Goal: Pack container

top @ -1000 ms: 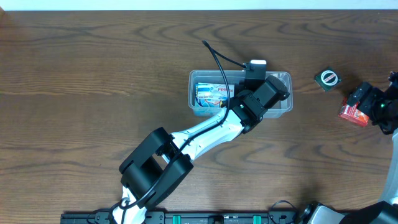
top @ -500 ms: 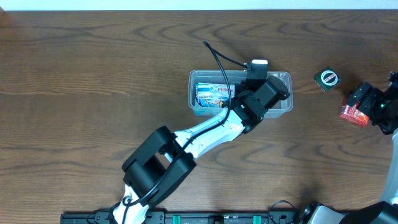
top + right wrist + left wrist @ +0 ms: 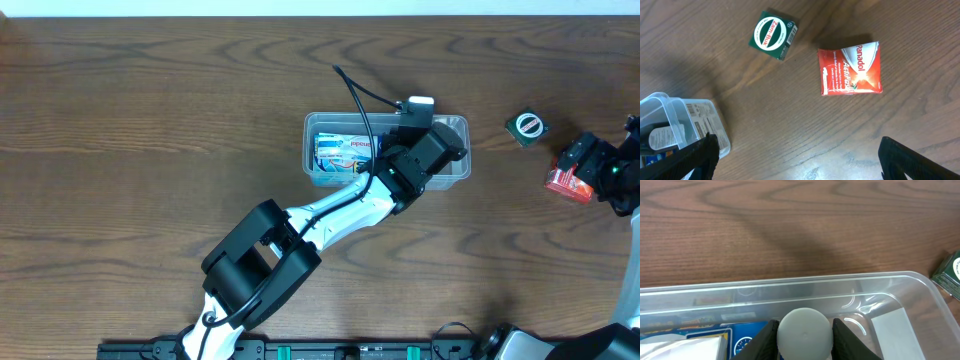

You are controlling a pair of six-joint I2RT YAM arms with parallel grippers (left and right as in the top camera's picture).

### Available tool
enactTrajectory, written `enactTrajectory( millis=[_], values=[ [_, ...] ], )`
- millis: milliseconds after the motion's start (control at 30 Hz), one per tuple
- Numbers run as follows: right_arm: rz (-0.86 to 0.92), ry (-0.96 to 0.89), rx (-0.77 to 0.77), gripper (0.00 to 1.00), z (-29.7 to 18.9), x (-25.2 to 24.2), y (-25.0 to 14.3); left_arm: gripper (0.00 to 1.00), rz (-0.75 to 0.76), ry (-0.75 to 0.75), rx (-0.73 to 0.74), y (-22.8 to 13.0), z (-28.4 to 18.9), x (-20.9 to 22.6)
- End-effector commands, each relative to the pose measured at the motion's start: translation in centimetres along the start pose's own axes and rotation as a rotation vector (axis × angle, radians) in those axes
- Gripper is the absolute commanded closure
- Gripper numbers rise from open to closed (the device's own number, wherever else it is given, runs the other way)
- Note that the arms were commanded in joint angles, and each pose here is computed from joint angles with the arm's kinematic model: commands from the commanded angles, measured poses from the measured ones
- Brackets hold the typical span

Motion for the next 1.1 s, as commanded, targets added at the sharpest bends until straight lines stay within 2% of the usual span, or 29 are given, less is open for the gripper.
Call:
enactTrajectory(
  millis=[0, 300, 400, 433, 733, 900, 1067],
  values=[
    [0.002, 0.015, -0.002, 0.01, -0.1, 0.5, 0.1, 0.67, 0.023, 0.034, -0.03, 0.7, 0.3, 0.0],
    [0.002, 0.015, -0.002, 0.01, -0.1, 0.5, 0.1, 0.66, 0.041, 0.091, -0.047, 1.2, 0.0, 0.3],
    [0.002, 0.015, -0.002, 0.01, -0.1, 0.5, 0.1, 0.51, 0.041, 0.091, -0.046, 1.2, 0.0, 0.3],
    [0.002, 0.015, -0.002, 0.01, -0.1, 0.5, 0.1, 0.5, 0.041, 0.091, -0.046, 1.2, 0.0, 0.3],
    [0.002, 0.015, -0.002, 0.01, -0.1, 0.5, 0.1, 0.47, 0.036, 0.082, -0.053, 1.5, -0.1, 0.1],
    [0.001, 0.015, -0.002, 0.01, -0.1, 0.5, 0.1, 0.46, 0.032, 0.034, -0.111, 4.5, -2.5, -0.5],
    [0.001, 0.015, 0.0, 0.01, -0.1, 0.5, 0.1, 0.41, 0.088, 0.009, -0.2, 9.6, -7.3, 0.4]
  ],
)
Point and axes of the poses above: each gripper's point midway between its finger pads, its own z axis out along the fingers, its own x axis along the line the jaws close on, y = z × x, the point moved 10 cm from there along -z, back along the fingers, and after that the axes turned 3 degrees about -z, right-handed, at the moved point
